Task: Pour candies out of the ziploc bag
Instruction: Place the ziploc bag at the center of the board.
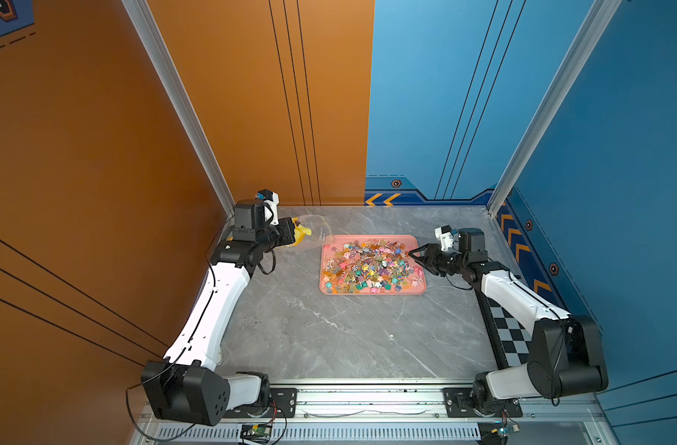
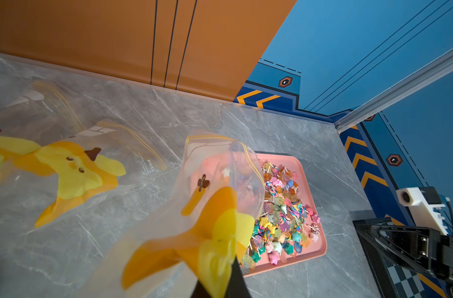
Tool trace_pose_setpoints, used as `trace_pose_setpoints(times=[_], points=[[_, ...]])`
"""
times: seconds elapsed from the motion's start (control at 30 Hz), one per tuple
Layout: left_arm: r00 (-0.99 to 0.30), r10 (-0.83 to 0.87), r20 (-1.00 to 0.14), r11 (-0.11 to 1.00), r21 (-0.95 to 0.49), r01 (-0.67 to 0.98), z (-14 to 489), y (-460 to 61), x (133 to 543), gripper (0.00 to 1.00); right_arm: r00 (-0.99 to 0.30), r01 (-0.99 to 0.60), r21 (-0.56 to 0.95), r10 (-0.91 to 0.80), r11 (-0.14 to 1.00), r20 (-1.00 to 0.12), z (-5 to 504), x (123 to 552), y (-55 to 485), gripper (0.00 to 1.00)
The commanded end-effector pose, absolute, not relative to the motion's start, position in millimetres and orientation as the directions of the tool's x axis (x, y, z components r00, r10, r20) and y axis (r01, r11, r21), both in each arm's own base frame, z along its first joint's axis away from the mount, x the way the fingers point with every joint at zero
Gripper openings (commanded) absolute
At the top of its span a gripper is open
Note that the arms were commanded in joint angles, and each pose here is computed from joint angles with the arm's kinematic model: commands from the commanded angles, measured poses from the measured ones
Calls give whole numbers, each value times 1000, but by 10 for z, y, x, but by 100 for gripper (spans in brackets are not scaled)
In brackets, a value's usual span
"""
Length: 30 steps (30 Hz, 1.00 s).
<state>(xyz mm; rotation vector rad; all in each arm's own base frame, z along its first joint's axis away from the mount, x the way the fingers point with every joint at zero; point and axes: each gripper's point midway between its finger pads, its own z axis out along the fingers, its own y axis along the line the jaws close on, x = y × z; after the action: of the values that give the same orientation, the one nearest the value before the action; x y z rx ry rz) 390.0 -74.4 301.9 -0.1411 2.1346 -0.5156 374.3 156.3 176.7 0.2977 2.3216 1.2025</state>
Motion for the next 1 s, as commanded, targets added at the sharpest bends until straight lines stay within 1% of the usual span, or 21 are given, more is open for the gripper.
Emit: trace_pose_setpoints(times=[0.0, 0.43, 0.47, 0.6, 0.87, 0.97], points=[[-545, -332, -770, 887, -452, 98, 3065, -686, 3853, 0, -848, -49, 791, 393, 610, -356, 1729, 3718, 1577, 48], [-504, -412, -759, 878, -478, 3, 2827, -296, 3633, 0, -854, -49, 779, 378, 625, -357, 1657, 3701, 1626, 48], [-514, -418, -749, 876, -482, -11, 2724, -279, 3607, 0, -854, -48, 779, 378, 626, -357, 1653, 3699, 1627, 48], [-510, -437, -741, 871, -491, -34, 2595, -215, 3557, 0, -856, -47, 776, 374, 629, -356, 1628, 3690, 1635, 48], [-508, -496, -704, 847, -520, -105, 2250, -40, 3565, 0, -862, -41, 769, 366, 638, -350, 1551, 3661, 1652, 48], [-488, -512, -707, 842, -526, -121, 2166, 33, 3629, 0, -865, -34, 768, 367, 639, -343, 1504, 3657, 1649, 48]])
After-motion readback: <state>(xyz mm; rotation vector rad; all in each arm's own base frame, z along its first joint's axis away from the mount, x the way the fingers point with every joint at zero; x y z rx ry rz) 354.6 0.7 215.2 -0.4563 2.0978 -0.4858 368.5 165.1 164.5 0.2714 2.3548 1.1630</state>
